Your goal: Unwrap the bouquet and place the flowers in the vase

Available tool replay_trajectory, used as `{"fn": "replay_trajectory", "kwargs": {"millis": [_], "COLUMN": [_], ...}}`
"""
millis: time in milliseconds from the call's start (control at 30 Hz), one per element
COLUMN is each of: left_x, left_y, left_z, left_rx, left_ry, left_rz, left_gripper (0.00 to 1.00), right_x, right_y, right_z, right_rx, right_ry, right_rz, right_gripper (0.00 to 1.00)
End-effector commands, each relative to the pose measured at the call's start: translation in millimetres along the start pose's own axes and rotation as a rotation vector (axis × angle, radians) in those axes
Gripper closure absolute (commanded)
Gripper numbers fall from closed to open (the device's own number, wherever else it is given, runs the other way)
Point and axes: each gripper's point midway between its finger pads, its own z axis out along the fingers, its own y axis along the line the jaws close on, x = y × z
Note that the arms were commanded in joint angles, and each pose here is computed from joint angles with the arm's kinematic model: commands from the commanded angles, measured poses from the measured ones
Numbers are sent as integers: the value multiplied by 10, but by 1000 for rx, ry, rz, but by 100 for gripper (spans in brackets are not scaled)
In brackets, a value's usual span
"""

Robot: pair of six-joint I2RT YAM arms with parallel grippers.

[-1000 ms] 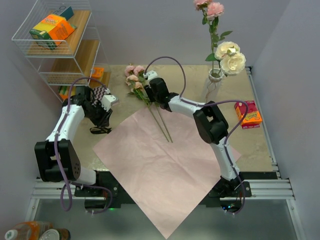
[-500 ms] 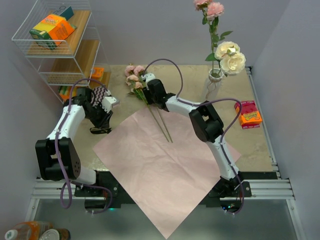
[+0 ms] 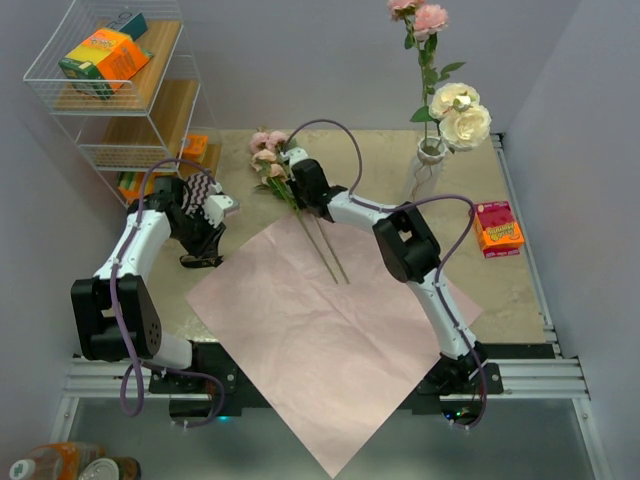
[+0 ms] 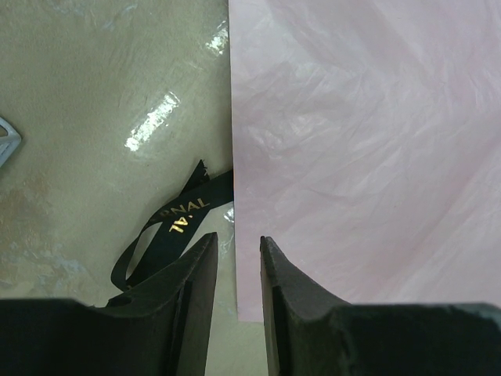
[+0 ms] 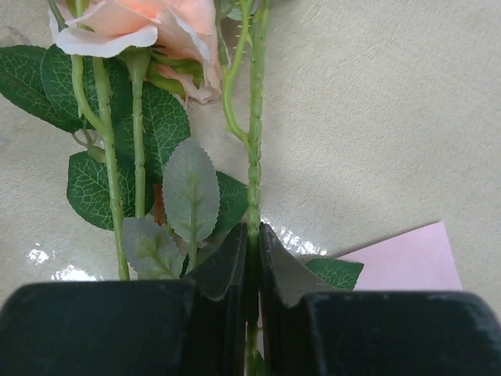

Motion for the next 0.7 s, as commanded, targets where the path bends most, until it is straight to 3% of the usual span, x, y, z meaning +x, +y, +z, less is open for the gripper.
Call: {"fn": "replay_trajectory", "kwargs": {"millis": [0,333,467,600,667], "left_x": [-69,-99,-116,-137,-154], "left_y": [58,12,-1,-9,-10], "left_z": [-42,-173,-211,-225,-234], "left_rx": [-18,-43,-50,-50,-49], "left_ry": [-31,-51,-59,-66,-72], "left_rz": [21,44,50,52,54], "left_gripper": [67,67,67,67,67], "right_x": [-659,-1974,-2533,-2690,-2842], "right_y": [-121,-481,-660,-828,-942], "right_z": [-350,-1456,-2221,-2881,-3291], "right_rx": [15,76,91,116,160], "right_ry": [-126,-427,-592,-732,-886], "right_rz": [32,36,42,-16,-56], "right_gripper": [92,100,100,100,100]}}
